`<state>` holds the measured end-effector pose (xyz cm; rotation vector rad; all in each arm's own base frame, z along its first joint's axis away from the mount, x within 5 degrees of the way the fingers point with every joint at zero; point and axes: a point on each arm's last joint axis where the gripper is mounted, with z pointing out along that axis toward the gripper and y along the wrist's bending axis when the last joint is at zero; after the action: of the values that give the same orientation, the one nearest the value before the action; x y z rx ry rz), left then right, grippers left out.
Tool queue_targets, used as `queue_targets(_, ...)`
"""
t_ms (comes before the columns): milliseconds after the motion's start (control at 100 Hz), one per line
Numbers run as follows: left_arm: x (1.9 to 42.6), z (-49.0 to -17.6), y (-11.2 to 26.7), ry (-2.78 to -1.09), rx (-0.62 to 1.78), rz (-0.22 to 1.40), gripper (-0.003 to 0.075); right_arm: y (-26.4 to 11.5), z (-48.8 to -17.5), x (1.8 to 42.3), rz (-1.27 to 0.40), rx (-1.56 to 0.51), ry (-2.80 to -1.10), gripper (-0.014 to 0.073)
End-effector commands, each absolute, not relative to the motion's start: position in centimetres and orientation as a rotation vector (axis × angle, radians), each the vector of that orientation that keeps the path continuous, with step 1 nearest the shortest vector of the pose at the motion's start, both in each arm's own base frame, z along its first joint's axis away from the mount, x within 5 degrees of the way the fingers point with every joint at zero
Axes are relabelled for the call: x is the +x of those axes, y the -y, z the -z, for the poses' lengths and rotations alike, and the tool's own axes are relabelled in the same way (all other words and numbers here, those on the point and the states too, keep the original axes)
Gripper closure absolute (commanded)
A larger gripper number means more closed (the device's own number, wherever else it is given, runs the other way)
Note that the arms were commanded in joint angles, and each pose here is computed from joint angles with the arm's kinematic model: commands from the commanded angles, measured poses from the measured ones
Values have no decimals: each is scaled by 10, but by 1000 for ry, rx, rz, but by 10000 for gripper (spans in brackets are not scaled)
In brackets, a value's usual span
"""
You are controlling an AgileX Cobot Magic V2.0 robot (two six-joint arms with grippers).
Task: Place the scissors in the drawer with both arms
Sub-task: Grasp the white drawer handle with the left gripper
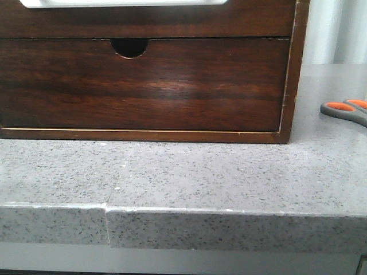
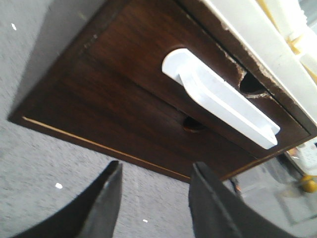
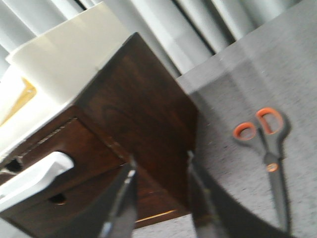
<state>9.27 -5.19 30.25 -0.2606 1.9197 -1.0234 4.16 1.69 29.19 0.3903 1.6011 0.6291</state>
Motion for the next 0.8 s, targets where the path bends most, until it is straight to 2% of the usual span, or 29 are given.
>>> queue_targets(0,105,-320,58,-1877,-346,1184,384,-17,-315,45,-702,431,-1535,213)
queue_targets(70,114,-323,62,-1855,-387,1290,384,-18,-316,50,-741,461,-1544,169)
queue_targets(240,132,-325,71,-1819,-433,1520,384,-18,-315,58,-751,487,-1578,169)
queue_targets(380,146,-322,77,-1805,-492,1642,384,-18,-315,58,-751,487,-1578,169)
queue_targets(590,165,-311,86,-1864,-548,1742,384,-18,-315,58,-751,487,-1578,169)
queue_targets(790,185,-316,91,-1888,-513,1757,384,-18,-315,58,-751,487,-1578,169)
